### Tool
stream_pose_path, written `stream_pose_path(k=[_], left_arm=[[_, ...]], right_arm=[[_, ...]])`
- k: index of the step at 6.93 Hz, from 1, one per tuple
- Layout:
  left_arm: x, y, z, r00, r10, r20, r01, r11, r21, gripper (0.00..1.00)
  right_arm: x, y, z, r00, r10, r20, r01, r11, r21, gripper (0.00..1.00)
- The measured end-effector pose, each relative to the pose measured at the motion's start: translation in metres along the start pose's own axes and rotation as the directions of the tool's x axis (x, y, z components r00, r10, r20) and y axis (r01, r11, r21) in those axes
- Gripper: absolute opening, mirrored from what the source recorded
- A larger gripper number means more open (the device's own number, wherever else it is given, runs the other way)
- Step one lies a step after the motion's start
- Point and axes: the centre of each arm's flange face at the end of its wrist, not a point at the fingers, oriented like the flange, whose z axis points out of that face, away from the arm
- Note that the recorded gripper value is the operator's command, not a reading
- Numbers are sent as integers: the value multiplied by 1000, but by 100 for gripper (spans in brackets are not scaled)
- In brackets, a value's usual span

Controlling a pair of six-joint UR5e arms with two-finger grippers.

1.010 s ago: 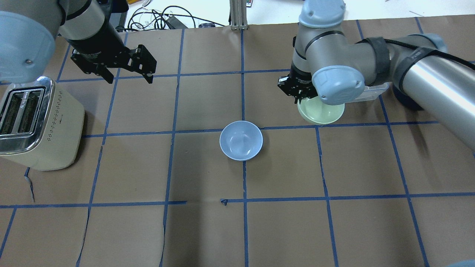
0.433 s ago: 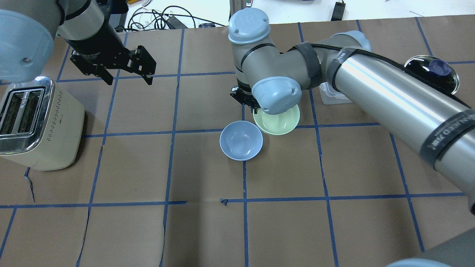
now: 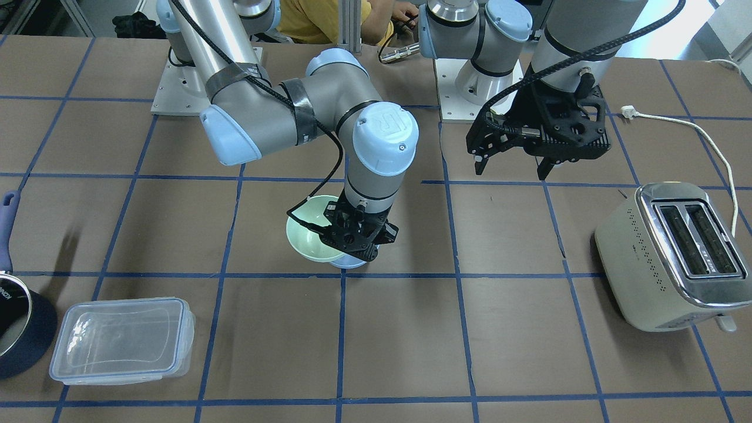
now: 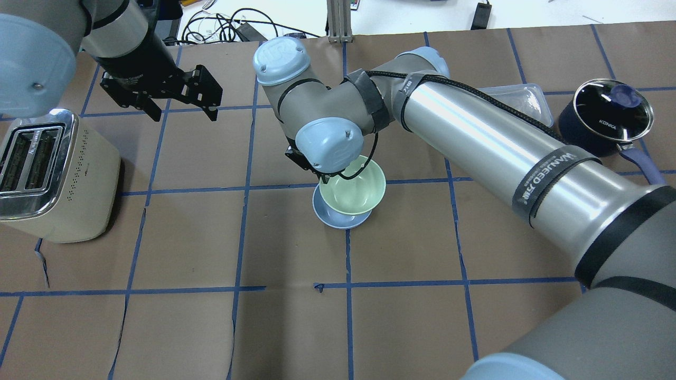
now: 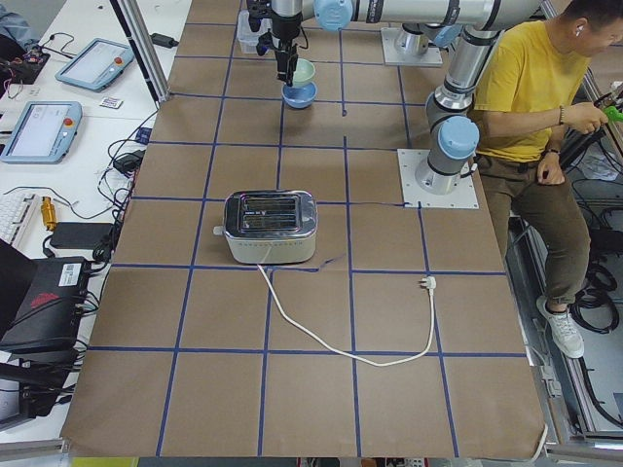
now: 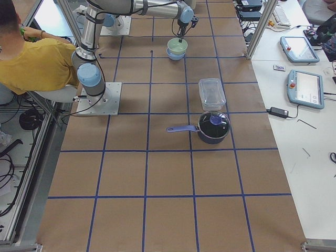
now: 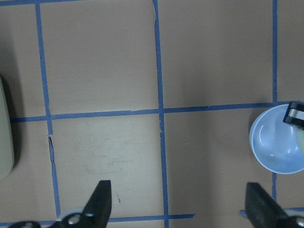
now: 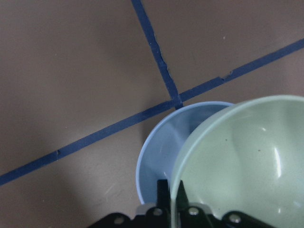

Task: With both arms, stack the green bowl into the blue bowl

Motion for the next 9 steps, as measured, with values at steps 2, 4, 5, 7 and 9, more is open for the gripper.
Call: stream_pose_path(k=[2,4,5,7,9], left_arm=[[0,0,0,1000,-1,0,1,1000,-1,100],[-1,1,0,1000,-1,0,1,1000,0,100],[-1,1,0,1000,-1,0,1,1000,-1,100],[0,1,1,1000,-1,0,1,1000,-1,100],[0,2,0,1000,0,-1,0,1000,-1,100]], right_arm=[[-10,12,10,1000,-4,-9,4,1000,-13,0],[-12,16,13,1000,-15,-14,15,1000,-15,100],[-13,16,13,1000,-22,-14,22,1000,-14,100],[-11,14,10,1000,-25,-12,25,1000,-8,100],[2,-12,-10,999,-48,15,48,999,12,100]])
